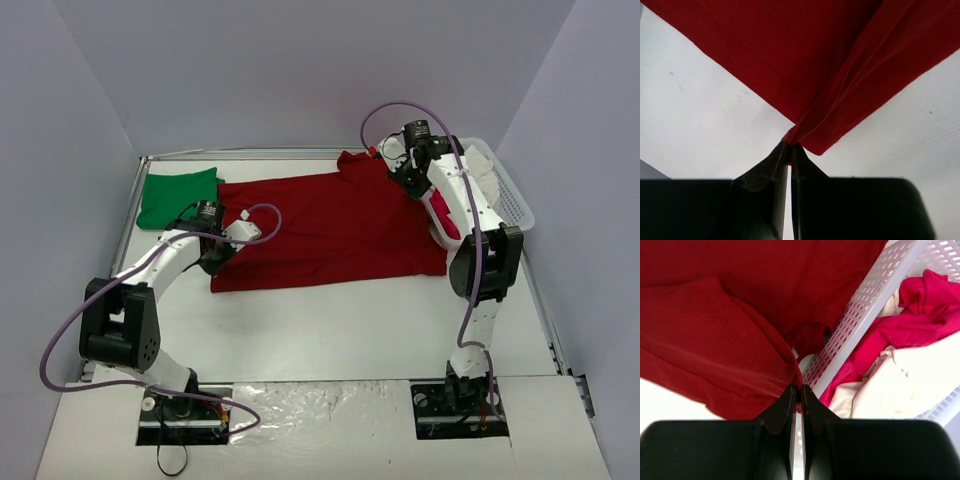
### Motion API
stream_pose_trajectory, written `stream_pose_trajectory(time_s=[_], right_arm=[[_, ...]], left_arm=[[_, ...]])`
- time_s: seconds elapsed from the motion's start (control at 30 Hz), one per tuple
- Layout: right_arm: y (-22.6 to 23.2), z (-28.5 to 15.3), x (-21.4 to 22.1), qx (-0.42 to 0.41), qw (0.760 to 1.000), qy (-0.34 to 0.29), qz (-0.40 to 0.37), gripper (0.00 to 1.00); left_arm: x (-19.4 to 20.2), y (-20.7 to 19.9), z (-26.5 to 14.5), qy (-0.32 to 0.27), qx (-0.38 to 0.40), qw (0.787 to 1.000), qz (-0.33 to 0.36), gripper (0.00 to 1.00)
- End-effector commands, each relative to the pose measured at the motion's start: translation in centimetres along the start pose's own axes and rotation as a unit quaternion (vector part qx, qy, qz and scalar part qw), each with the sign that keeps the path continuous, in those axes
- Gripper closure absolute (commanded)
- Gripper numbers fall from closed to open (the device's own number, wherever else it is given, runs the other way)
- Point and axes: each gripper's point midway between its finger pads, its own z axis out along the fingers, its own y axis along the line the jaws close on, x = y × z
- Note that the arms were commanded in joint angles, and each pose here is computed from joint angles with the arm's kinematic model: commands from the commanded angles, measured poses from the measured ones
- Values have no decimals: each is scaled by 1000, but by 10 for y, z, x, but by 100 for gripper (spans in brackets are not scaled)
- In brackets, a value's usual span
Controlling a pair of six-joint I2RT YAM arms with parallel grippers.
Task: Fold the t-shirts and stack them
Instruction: Fold the flattened tshirt in 1/3 of the way
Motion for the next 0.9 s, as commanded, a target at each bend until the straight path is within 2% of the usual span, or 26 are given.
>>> stream_pose_trajectory(time_s=[0.0, 0.2, 0.27, 0.3, 0.37, 0.4, 0.47, 0.6, 0.73, 0.87], right_arm=[[-14, 18, 8, -1, 1000, 21, 1, 100], [-18, 49, 16, -13, 999, 41, 13, 100], [-17, 54, 14, -17, 999, 39, 15, 95], [-18, 57, 14, -16, 999, 39, 17, 80], [-20, 58, 12, -12, 999, 36, 22, 71], [-22, 58, 12, -8, 999, 35, 27, 54], [-26, 51, 9, 3, 999, 29, 34, 34], [-26, 25, 0, 9, 999, -9, 40, 32], [-8, -5, 0, -15, 998, -40, 38, 32], [27, -21, 34, -49, 998, -27, 36, 34]], left_arm=[[-3, 10, 0, 11, -2, 1000, -1, 98], [2, 7, 16, 29, 14, 999, -6, 98], [2, 7, 18, 27, 12, 1000, -9, 98], [2, 7, 18, 27, 12, 1000, -9, 98], [0, 9, 18, 25, 7, 1000, -12, 94], [0, 9, 17, 25, 6, 1000, -15, 87], [-1, 10, 15, 21, 2, 1000, -18, 85], [-5, 15, 5, 10, -14, 1000, -23, 78], [-11, 17, -9, -11, -26, 999, -24, 76], [-4, 11, -17, -11, -27, 999, -15, 76]])
